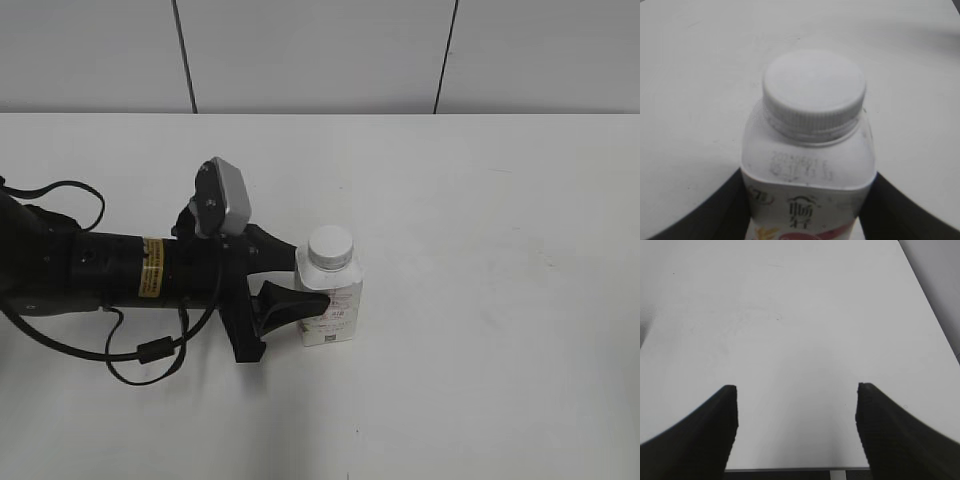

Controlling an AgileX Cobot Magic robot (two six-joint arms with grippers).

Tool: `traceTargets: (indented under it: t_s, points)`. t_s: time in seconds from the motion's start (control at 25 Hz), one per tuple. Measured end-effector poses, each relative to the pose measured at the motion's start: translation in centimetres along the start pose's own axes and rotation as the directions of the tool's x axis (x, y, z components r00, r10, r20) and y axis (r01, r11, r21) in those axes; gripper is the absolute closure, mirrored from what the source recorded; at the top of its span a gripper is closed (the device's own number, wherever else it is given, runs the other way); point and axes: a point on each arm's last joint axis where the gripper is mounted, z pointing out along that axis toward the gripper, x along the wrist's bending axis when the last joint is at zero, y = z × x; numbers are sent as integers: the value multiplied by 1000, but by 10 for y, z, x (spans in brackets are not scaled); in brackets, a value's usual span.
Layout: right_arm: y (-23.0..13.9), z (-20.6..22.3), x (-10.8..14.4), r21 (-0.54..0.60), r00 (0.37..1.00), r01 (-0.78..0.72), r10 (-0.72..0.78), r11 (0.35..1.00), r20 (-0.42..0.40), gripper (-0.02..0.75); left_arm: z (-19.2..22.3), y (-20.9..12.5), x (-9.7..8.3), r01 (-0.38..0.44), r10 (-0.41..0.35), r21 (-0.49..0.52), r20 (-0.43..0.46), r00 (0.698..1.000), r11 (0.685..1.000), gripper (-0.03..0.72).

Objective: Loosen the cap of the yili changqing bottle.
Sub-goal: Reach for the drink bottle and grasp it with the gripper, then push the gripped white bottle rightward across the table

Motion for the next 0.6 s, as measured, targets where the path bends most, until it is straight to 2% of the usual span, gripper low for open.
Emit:
traceTargets:
  t_s: [0.12, 0.6]
  points:
    - [0, 0, 0, 0, 1000, 0, 0, 1000, 0, 160, 0, 0, 0, -1, 1, -4, 5, 1000, 1000, 291]
    - [0, 0, 0, 0, 1000, 0, 0, 1000, 0, 160, 0, -2, -10, -58, 58, -10, 115, 992, 998, 294]
